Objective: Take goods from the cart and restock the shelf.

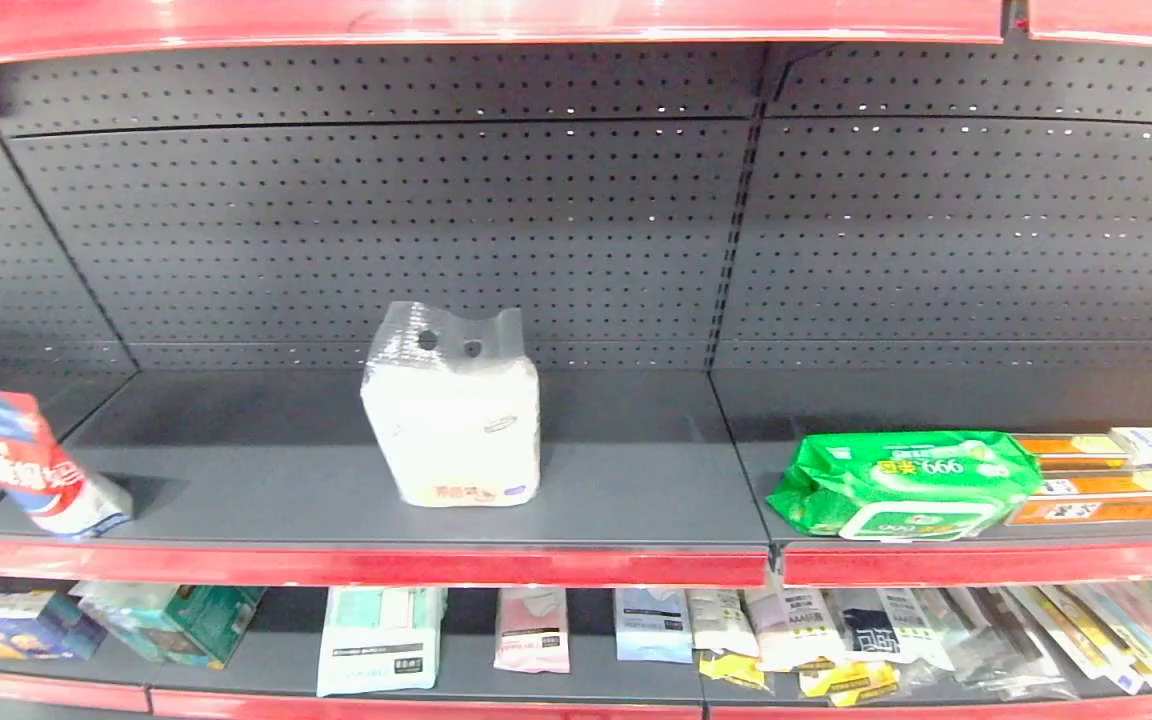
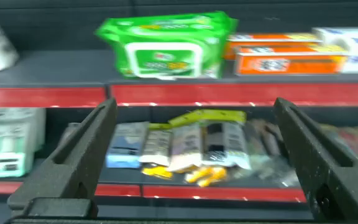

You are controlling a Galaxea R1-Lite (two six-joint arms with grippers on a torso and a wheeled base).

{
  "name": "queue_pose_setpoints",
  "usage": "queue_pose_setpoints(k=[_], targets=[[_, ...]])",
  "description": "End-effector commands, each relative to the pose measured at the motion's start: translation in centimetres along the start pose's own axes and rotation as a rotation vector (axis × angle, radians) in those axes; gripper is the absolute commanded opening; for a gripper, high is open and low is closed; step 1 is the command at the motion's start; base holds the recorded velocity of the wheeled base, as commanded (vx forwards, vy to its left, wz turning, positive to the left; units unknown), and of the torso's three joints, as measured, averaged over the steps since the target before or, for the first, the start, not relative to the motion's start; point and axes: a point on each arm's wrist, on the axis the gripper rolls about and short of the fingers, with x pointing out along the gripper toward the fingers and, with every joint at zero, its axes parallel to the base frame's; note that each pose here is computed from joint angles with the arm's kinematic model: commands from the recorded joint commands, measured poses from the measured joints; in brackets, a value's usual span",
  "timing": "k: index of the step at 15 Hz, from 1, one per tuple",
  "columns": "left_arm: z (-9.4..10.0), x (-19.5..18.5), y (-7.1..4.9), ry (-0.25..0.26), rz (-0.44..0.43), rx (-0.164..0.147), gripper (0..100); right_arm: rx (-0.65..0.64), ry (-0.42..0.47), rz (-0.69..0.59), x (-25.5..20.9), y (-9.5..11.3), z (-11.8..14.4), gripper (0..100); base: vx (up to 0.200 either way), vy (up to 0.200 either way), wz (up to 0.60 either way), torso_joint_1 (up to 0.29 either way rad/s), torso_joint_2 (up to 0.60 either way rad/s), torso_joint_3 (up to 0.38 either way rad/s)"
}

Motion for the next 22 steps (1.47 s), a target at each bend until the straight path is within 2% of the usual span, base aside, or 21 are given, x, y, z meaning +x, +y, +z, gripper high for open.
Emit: queue_pose_setpoints(k=[1, 18, 22], targets=[[0.01, 0.01, 0.00, 0.000, -0.001, 0.001, 100, 0.000, 0.001, 0.000, 0.01, 0.00, 0.00, 100, 0.000, 0.000, -0.60, 0.012, 0.01, -0.002], [0.01, 0.01, -0.01, 0.000, -0.002, 0.004, 100, -0.002, 0.001, 0.000, 0.01, 0.00, 0.00, 100, 0.000, 0.000, -0.60, 0.002, 0.00, 0.003], [0.01, 0.01, -0.01, 0.000, -0.002, 0.005, 100, -0.005, 0.003, 0.001, 0.01, 0.00, -0.02, 100, 0.000, 0.000, 0.00, 0.000, 0.00, 0.000]])
